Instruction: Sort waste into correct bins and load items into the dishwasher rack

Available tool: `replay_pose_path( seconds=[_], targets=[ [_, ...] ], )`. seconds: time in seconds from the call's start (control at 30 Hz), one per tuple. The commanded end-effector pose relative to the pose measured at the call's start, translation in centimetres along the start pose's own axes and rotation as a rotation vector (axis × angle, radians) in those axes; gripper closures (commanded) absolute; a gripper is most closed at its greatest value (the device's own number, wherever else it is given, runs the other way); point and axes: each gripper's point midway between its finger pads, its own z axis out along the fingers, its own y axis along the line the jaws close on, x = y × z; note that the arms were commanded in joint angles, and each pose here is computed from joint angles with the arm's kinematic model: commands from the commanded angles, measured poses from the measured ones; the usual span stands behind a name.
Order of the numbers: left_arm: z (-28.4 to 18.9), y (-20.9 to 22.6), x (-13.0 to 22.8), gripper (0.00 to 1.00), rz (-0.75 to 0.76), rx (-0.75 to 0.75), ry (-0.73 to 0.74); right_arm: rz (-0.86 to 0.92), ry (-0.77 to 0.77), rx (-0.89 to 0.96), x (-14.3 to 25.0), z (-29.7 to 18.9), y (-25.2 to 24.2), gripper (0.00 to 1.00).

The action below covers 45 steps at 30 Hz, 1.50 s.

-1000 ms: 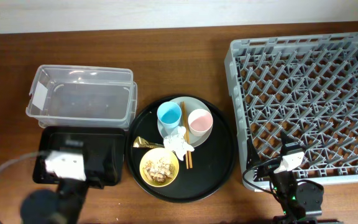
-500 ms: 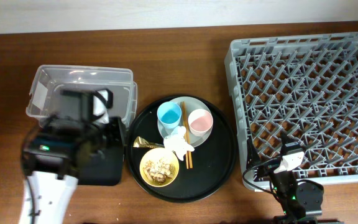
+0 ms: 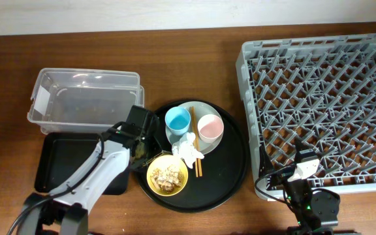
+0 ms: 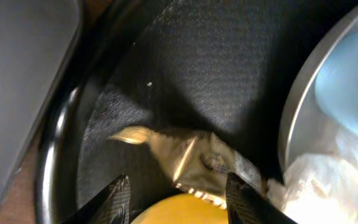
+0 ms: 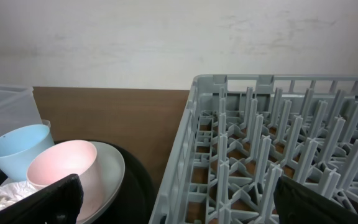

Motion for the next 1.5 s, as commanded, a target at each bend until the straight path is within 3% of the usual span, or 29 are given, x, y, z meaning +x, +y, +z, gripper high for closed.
replay_pose_path(
  seconds=[0.0,0.13,0.23,0.27,0.4,0.57,0.8,0.93,1.03,1.17,1.3,1.33,1.37,1.4,1.47],
  targets=[
    [1.3,0.0,-0.2,0.61,-0.042,-0.015,-0.001,0.013,0.003,0.016,0.2,0.0,-0.3,0.01],
    [1.5,0.6,-1.0,0.72,-0.042,-0.051,-0.045,0.013,0.003,0.016,0.2,0.0,-0.3,0.01],
    [1.5,0.6,-1.0,0.97,-0.042,-0.05,-0.044,0.013,0.003,0.016,0.2,0.0,-0.3,0.01],
    [1.5,0.5,-0.9,1.0,-0.041,-0.045,-0.038,0.013,0.003,0.016,0.2,0.0,-0.3,0.01],
    [0.3,0.0,-1.0,1.0,-0.036,-0.012,-0.051,0.013,0.003,0.016,0.2,0.0,-0.3,0.01],
    [-6.2,-1.2,-2.0,1.0,-0.03,0.118,-0.194,0.013,0.003,0.016,0.2,0.0,-0.3,0.01],
    [-9.9,1.2,-3.1,1.0,0.029,0.043,-0.342,0.013,0.003,0.016,0.2,0.0,-0.3,0.02],
    [-15.9,-0.8,-7.5,1.0,0.25,0.01,-0.549,0.013,0.003,0.016,0.2,0.0,-0.3,0.01],
    [-21.8,0.7,-13.2,1.0,0.123,-0.002,-0.755,0.013,0.003,0.016,0.2,0.0,-0.3,0.01],
    [-20.9,5.3,-18.8,0.99,-0.046,-0.055,-0.797,0.013,0.003,0.016,0.2,0.0,-0.3,0.01],
    [-15.1,7.3,-23.7,0.94,-0.112,-0.089,-0.748,0.013,0.003,0.016,0.2,0.0,-0.3,0.01],
    [-13.7,7.8,-24.6,0.72,-0.124,-0.093,-0.737,0.013,0.003,0.016,0.2,0.0,-0.3,0.01],
    [-12.6,8.1,-25.1,0.59,-0.13,-0.095,-0.728,0.013,0.003,0.016,0.2,0.0,-0.3,0.01],
    [-12.2,8.3,-25.3,0.49,-0.133,-0.097,-0.724,0.013,0.003,0.016,0.2,0.0,-0.3,0.01],
    [-12.7,8.0,-25.5,0.41,-0.13,-0.082,-0.735,0.013,0.003,0.016,0.2,0.0,-0.3,0.01]
  ],
)
